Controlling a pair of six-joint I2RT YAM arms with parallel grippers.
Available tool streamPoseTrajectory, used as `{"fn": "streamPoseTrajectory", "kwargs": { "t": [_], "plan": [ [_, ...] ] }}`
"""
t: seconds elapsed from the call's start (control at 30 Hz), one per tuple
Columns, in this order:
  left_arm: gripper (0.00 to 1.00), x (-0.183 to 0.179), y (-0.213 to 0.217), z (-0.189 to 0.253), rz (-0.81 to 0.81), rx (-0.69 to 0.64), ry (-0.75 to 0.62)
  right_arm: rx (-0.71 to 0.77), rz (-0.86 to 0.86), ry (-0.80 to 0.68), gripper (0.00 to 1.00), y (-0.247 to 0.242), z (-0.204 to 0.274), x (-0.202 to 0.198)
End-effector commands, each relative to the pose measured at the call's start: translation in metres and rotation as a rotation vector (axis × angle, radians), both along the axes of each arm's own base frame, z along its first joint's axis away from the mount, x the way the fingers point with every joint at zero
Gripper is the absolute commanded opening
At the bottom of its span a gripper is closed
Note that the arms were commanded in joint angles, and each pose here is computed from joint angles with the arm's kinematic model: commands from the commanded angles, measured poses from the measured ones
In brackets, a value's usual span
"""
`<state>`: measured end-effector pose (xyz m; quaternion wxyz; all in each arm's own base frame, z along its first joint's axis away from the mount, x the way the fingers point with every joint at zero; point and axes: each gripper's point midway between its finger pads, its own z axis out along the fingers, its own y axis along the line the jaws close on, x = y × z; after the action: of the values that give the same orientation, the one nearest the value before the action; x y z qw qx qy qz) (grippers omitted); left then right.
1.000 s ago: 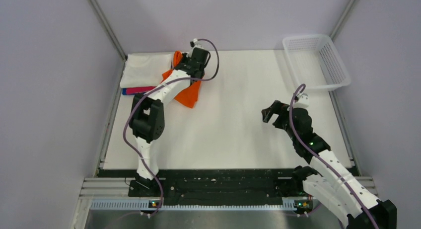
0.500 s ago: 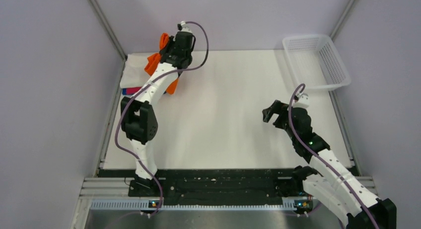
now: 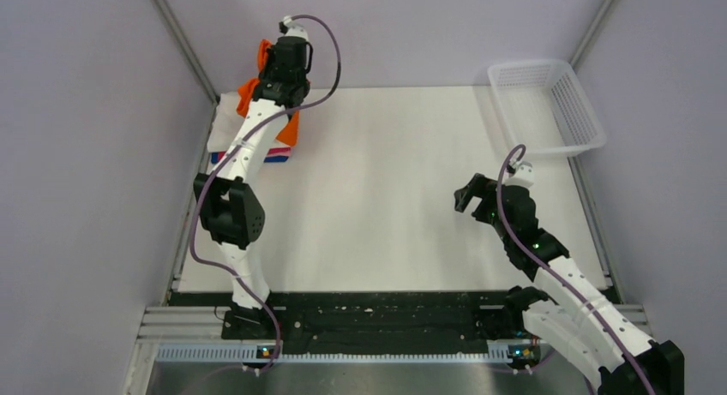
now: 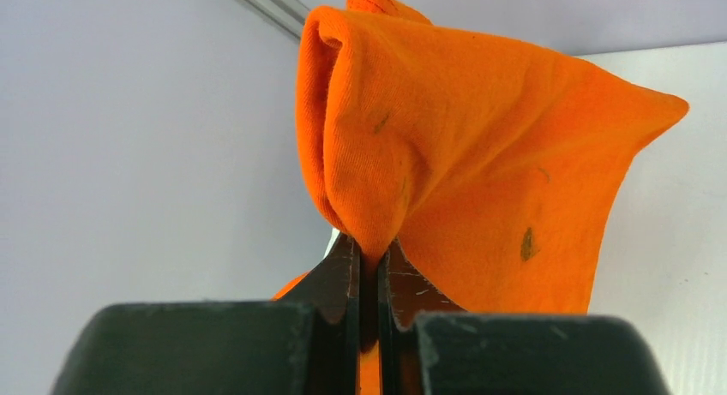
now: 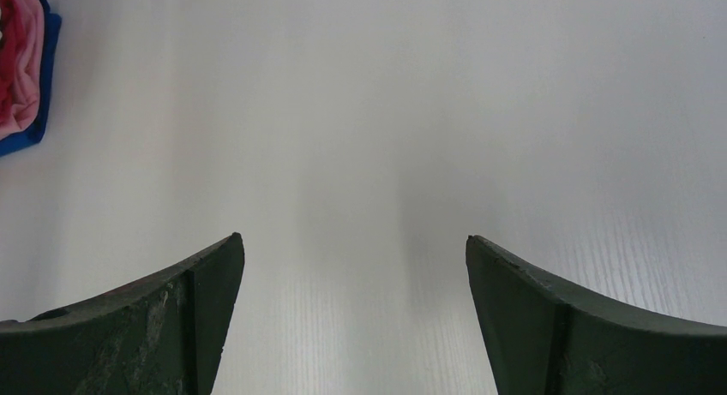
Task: Fold and stack the t-shirts
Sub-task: Put the neatly folded tshirt into the corner of the board with the left arm
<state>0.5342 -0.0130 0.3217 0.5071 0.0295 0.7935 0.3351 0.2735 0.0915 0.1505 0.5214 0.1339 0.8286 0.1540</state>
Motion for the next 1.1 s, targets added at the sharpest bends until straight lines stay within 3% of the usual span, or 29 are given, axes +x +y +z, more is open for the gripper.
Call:
{"fn": "streamPoseTrajectory", "kwargs": {
  "t": [0.0, 0.47, 0.5, 0.53, 0.57, 0.6, 0.87, 1.07],
  "plan": [
    [0.0, 0.013, 0.026, 0.005, 0.029, -0.078, -0.055, -0.023, -0.04, -0.014, 0.99, -0.008, 0.007, 0.005],
    [0.0, 0.052, 0.111, -0.055, 0.13, -0.148, -0.014, -0.078, -0.09, 0.03, 0.99, -0.019, 0.0, 0.007],
    [0.1, 0.053, 0.116, -0.056, 0.143, -0.15, -0.025, -0.082, -0.094, 0.031, 0.99, -0.02, -0.001, 0.007],
    [0.41, 0.054, 0.12, -0.056, 0.158, -0.146, -0.037, -0.084, -0.097, 0.033, 0.99, -0.02, -0.001, 0.008],
    [0.84, 0.055, 0.122, -0.056, 0.165, -0.141, -0.043, -0.089, -0.101, 0.038, 0.99, -0.021, -0.001, 0.007],
    [0.97, 0.056, 0.123, -0.054, 0.168, -0.136, -0.049, -0.093, -0.103, 0.042, 0.99, -0.022, -0.001, 0.007],
    [0.99, 0.04, 0.132, -0.013, 0.204, -0.25, -0.169, -0.09, -0.114, 0.048, 0.99, -0.023, -0.002, 0.007],
    [0.99, 0.015, 0.102, 0.003, 0.124, -0.465, -0.205, -0.056, -0.101, 0.03, 0.99, -0.019, 0.002, 0.005]
  ]
}}
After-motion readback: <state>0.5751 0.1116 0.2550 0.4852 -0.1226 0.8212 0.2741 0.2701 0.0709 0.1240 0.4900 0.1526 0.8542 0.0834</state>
